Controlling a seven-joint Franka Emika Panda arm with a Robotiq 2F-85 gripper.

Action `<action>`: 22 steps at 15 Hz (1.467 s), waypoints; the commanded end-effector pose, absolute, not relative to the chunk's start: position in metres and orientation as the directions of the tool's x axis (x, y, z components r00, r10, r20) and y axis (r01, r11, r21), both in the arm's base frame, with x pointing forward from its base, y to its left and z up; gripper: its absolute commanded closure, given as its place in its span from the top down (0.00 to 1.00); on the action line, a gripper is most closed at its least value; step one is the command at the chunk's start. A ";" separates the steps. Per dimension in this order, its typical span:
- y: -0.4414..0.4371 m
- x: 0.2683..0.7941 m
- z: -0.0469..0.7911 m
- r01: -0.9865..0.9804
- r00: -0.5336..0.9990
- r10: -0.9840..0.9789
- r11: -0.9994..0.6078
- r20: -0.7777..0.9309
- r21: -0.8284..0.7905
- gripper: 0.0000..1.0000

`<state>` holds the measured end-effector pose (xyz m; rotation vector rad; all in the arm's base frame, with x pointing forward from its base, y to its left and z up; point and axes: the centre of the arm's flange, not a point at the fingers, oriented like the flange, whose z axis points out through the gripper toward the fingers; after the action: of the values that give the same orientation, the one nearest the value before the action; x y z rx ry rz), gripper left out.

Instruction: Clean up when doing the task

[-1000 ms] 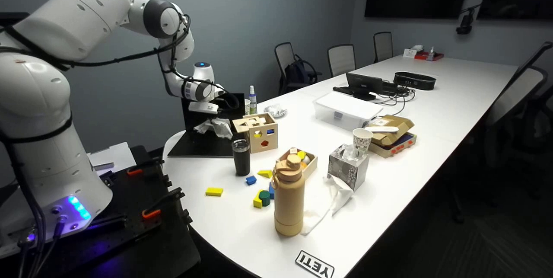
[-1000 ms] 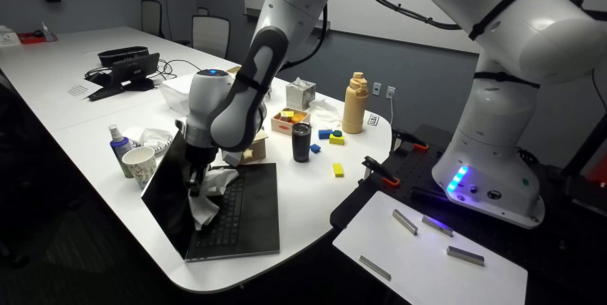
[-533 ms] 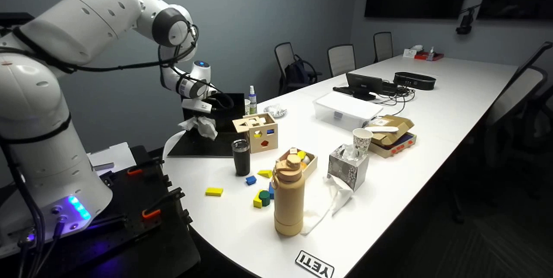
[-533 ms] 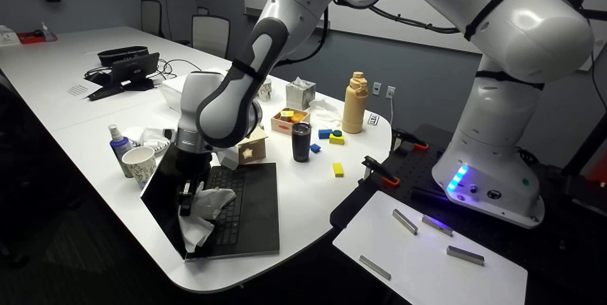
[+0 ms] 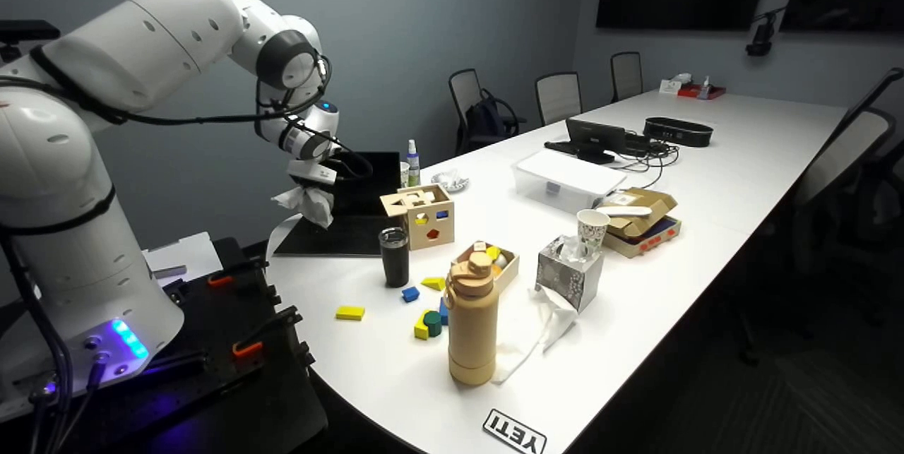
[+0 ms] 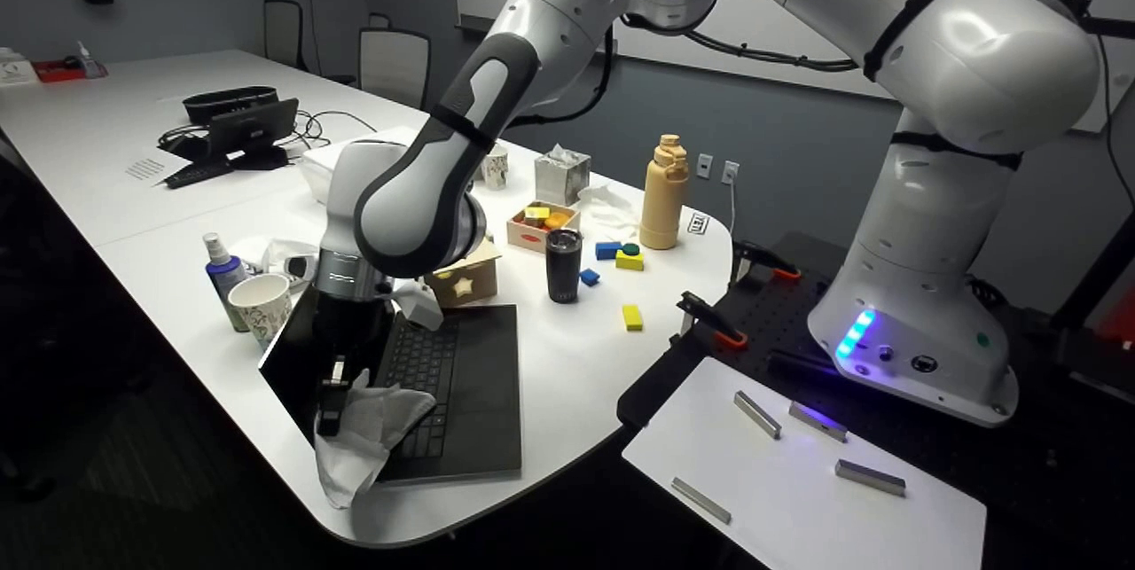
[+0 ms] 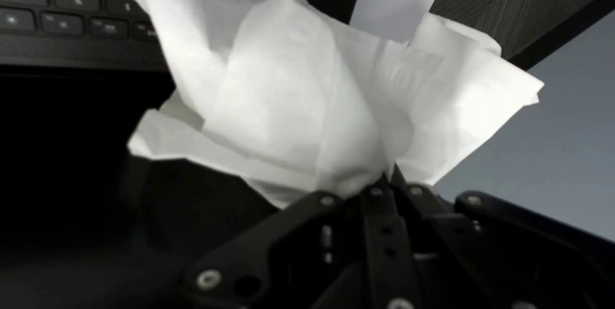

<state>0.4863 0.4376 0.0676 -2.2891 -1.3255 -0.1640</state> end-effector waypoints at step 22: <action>0.339 0.547 0.174 0.861 0.453 0.714 -0.505 0.534 -0.055 0.00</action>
<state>0.5490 0.3571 0.1626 -2.2977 -1.3652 -0.5793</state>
